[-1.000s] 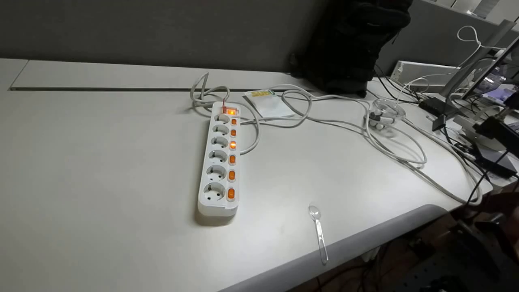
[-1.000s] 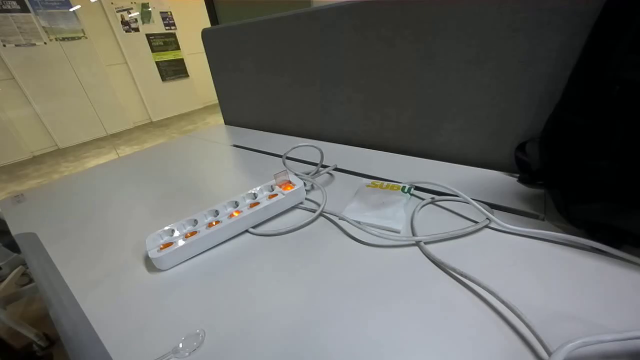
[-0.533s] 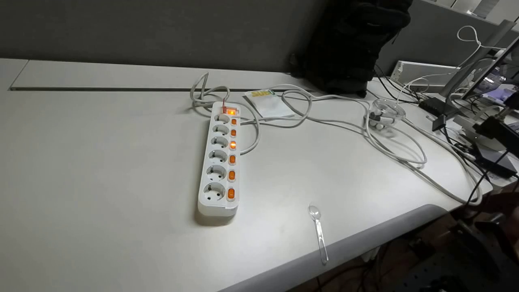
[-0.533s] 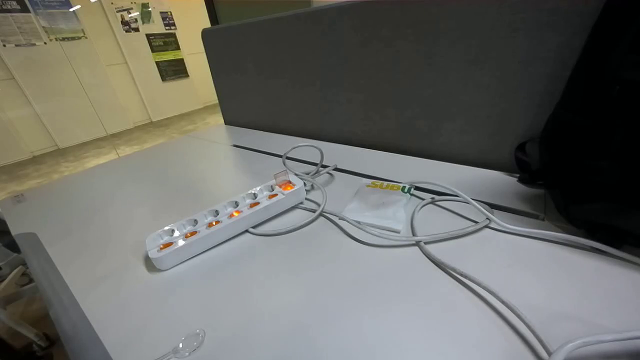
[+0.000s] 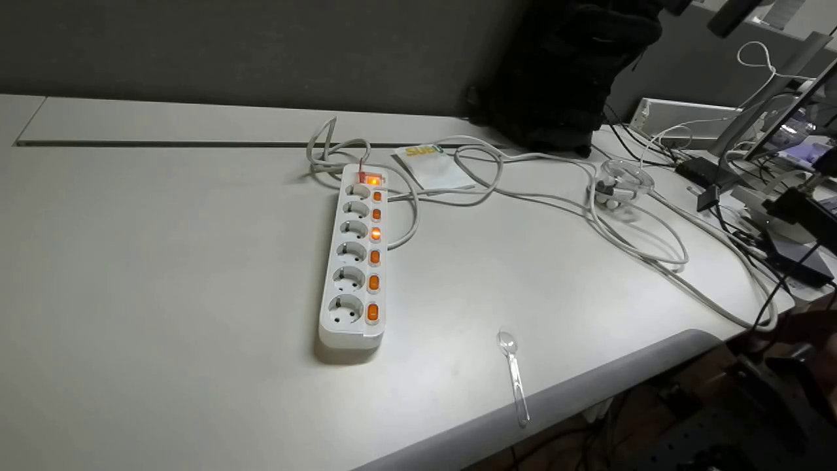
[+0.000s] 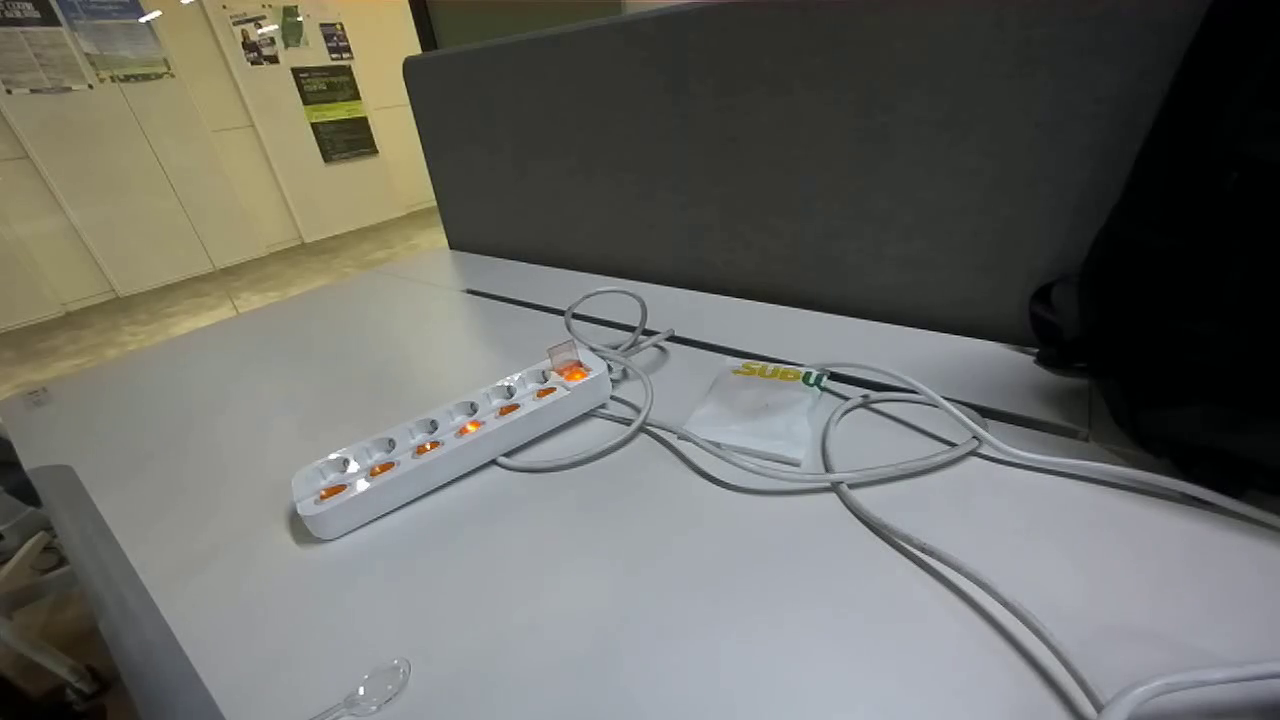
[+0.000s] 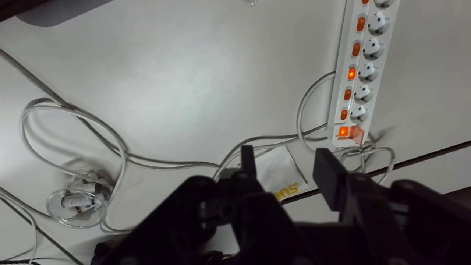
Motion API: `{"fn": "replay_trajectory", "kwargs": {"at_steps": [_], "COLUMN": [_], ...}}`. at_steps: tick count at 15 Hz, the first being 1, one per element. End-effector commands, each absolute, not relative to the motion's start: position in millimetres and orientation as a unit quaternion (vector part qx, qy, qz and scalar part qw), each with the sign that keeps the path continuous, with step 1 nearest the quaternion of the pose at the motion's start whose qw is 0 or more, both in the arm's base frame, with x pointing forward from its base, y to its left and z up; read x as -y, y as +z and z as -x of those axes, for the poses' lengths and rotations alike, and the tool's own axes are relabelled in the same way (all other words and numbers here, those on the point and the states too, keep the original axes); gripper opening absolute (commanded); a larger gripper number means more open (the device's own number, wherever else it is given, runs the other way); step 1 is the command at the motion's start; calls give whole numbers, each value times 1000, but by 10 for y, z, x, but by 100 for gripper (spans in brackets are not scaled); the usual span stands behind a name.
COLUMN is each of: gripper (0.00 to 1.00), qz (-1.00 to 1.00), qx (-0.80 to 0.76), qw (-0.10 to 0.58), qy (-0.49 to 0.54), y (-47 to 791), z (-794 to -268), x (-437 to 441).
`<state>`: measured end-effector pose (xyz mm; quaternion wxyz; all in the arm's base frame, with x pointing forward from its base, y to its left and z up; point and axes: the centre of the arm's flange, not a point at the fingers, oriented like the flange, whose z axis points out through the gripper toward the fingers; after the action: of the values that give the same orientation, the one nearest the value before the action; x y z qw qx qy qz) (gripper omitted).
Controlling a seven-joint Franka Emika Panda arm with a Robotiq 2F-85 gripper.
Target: Flip the fourth switch from the left on the adaptor.
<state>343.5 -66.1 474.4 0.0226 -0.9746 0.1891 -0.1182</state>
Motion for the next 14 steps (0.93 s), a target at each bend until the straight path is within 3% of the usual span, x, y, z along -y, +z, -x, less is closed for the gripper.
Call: {"fn": "replay_trajectory", "kwargs": {"at_steps": [1, 4, 14], "gripper": [17, 1, 0], "qz": [965, 965, 982], "qx": [-232, -237, -188], "qw": [-4, -11, 9], "qy": [-125, -112, 1], "y": [4463, 4237, 3483], "z": [-3706, -3839, -4251], "x": [637, 547, -79]}}
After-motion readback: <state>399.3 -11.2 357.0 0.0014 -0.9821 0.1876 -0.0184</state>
